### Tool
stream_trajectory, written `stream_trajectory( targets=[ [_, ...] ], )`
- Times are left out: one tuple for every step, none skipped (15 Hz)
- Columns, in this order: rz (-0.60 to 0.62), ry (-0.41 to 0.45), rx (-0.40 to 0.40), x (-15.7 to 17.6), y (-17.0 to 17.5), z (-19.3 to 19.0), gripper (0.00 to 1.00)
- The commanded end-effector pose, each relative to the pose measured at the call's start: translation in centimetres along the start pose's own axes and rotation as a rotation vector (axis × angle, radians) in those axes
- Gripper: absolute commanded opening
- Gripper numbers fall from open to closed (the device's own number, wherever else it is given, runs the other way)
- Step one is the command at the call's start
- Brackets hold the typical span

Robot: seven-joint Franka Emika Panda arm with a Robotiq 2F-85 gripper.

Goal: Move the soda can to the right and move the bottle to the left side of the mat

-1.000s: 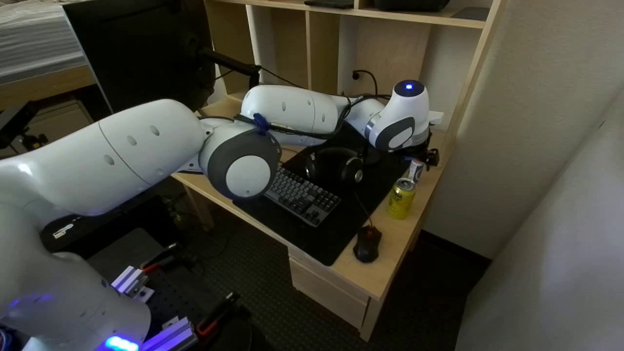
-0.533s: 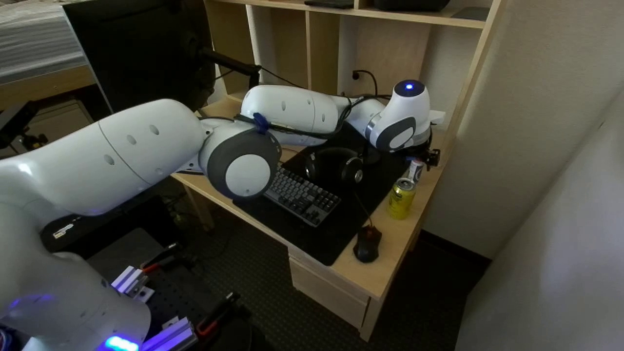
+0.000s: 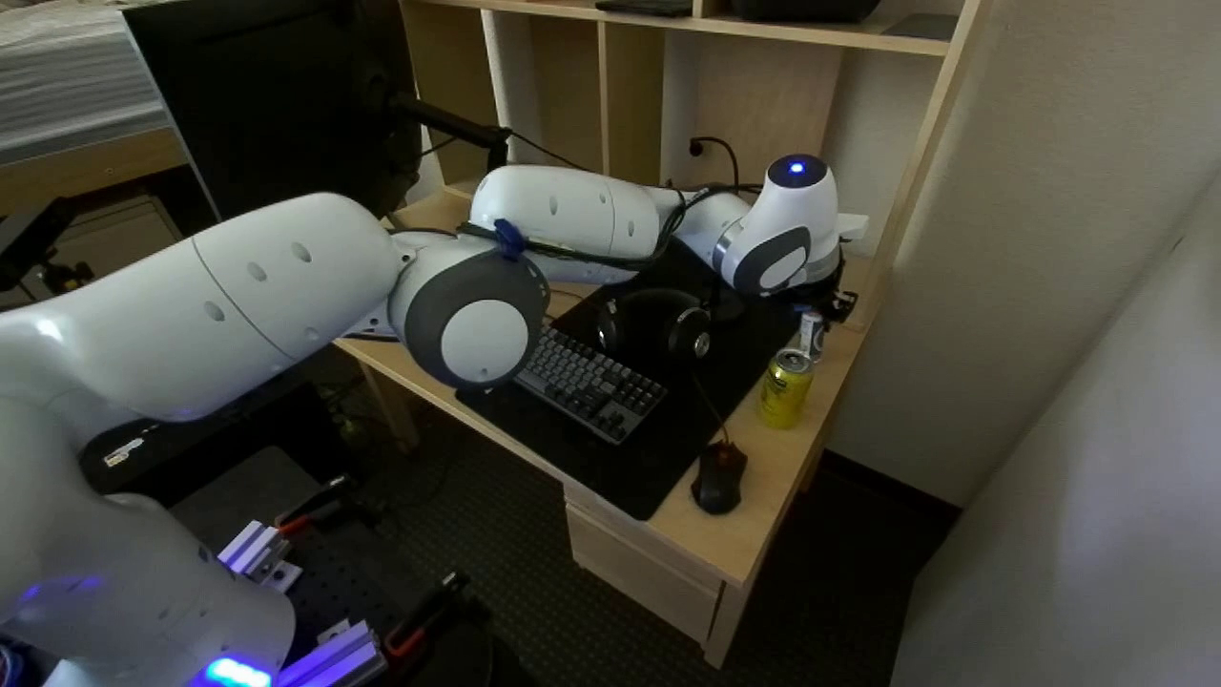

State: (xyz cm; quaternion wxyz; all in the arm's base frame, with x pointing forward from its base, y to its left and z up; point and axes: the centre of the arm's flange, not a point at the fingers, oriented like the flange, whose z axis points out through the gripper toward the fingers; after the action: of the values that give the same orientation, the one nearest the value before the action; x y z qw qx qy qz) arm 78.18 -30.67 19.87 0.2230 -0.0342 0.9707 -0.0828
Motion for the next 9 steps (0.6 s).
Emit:
stream_trajectory(
  targets=[
    [-0.006, -0.017, 0.014, -0.3, -0.1, -0.3, 0.2],
    [-0.011, -0.023, 0.003, -0.3, -0.2, -1.0, 0.2],
    [-0.032, -0.036, -0.024, -0.3, -0.3, -2.5, 0.2],
    [-0.057, -0.057, -0.041, -0.3, -0.4, -3.8, 0.2],
    [-0.09, -0.087, -0.057, -0.5, -0.7, -5.8, 0.2],
    [-0.129, -0.106, -0.071, -0.7, -0.9, -7.7, 0.2],
    [-0.179, -0.12, -0.098, -1.0, -1.0, -9.7, 0.2],
    [-0.221, -0.126, -0.125, -1.4, -1.2, -11.5, 0.2],
    [-0.278, -0.131, -0.15, -1.5, -1.2, -13.2, 0.2]
  ],
)
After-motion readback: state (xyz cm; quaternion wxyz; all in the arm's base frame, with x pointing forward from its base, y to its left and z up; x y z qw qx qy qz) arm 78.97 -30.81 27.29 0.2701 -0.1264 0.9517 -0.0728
